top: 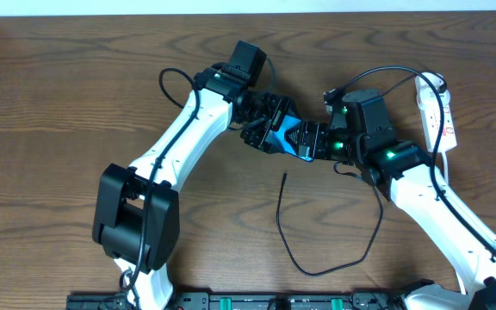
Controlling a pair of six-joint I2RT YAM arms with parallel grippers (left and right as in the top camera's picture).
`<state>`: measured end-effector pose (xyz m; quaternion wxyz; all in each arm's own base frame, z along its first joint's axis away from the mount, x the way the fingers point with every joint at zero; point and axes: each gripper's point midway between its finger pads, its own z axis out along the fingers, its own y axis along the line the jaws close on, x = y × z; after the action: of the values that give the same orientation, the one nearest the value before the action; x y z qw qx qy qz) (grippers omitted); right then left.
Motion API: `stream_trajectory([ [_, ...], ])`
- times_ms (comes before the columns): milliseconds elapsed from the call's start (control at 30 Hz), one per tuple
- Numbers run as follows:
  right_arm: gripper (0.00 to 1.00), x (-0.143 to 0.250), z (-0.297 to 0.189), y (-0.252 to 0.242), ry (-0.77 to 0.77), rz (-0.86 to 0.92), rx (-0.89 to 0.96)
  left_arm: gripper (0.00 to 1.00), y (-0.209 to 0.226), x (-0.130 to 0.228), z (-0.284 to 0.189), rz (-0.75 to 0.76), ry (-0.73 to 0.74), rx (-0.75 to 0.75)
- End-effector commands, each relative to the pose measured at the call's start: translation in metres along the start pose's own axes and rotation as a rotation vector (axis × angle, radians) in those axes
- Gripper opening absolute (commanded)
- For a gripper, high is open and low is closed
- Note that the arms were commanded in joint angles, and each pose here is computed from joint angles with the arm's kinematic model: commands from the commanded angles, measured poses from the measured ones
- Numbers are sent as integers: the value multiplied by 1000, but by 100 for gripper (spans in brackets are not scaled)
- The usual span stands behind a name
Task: Plug charger to phone and switch on socket
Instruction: 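Close the right gripper on the phone's edge beside the left gripper, then open the left gripper and release the phone to the right gripper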
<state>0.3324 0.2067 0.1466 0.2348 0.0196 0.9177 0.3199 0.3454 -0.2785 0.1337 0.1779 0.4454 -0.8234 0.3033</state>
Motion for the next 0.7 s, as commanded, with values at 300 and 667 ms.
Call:
stream_trajectory([
  [300,56,-6,0,5,-13,32,-6,7,-14,20,-14,24,28,51],
  [667,44,-3,6,1,3,40,4,7,-17,25,-14,37,51,60],
])
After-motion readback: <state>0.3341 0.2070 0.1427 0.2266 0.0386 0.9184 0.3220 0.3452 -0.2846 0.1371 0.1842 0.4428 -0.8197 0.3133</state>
